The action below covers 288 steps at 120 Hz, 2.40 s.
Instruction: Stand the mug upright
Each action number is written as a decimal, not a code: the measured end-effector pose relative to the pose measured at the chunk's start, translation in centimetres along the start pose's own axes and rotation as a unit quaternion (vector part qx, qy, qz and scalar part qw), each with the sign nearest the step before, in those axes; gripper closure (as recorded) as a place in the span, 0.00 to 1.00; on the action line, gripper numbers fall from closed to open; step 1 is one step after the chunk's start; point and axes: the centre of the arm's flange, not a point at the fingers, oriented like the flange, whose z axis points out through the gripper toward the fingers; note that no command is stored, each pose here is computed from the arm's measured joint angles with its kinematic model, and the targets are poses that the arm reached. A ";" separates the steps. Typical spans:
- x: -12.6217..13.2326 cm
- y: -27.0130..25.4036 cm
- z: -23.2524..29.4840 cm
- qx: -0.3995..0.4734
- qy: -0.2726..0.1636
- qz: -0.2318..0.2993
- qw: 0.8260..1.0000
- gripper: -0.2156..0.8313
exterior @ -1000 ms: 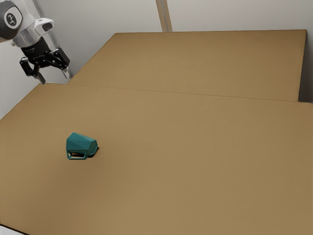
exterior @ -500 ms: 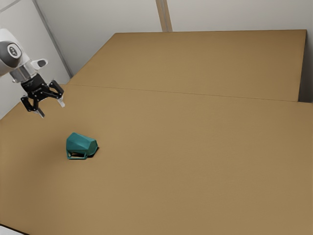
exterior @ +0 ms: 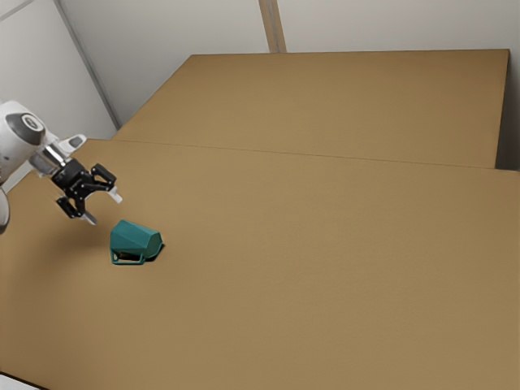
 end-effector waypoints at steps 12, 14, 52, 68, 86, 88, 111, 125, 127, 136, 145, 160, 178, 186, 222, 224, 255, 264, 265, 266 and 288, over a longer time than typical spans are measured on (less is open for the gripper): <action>0.5 -0.3 0.9 -0.016 -0.005 0.010 1.000 0.21; 0.6 -0.3 1.1 -0.019 -0.006 0.012 1.000 0.21; 1.7 -1.0 4.1 -0.065 -0.021 0.029 0.997 0.21; 1.9 -1.5 5.5 -0.082 -0.029 0.030 0.996 0.21; 2.1 -1.9 6.8 -0.099 -0.036 0.029 0.994 0.21; 2.1 -1.8 6.8 -0.100 -0.036 0.030 0.994 0.22; 2.1 -1.5 6.4 -0.101 -0.034 0.042 0.993 0.64; 2.1 -1.4 6.3 -0.100 -0.034 0.046 0.993 0.79; 2.1 -1.4 6.3 -0.100 -0.034 0.047 0.993 0.80; 2.1 -1.1 5.9 -0.099 -0.031 0.051 0.993 0.85; 2.1 -0.8 5.6 -0.098 -0.028 0.055 0.993 0.87; 2.2 -0.3 5.2 -0.098 -0.024 0.061 0.993 0.90; 2.1 0.0 5.0 -0.096 -0.023 0.065 0.993 0.91; 2.0 0.2 4.7 -0.095 -0.022 0.067 0.993 0.92; 0.8 2.4 3.0 -0.084 -0.011 0.087 0.993 0.95; 0.8 2.6 2.9 -0.083 -0.011 0.089 0.993 0.95; -0.8 6.9 1.8 -0.037 -0.005 0.127 0.991 0.95; -1.9 9.6 1.3 0.004 0.001 0.153 0.988 0.96; -2.1 9.9 1.3 0.009 0.002 0.156 0.988 0.96; -2.3 10.3 1.3 0.014 0.003 0.159 0.987 0.96; -5.8 16.5 3.1 0.131 0.020 0.221 0.966 0.96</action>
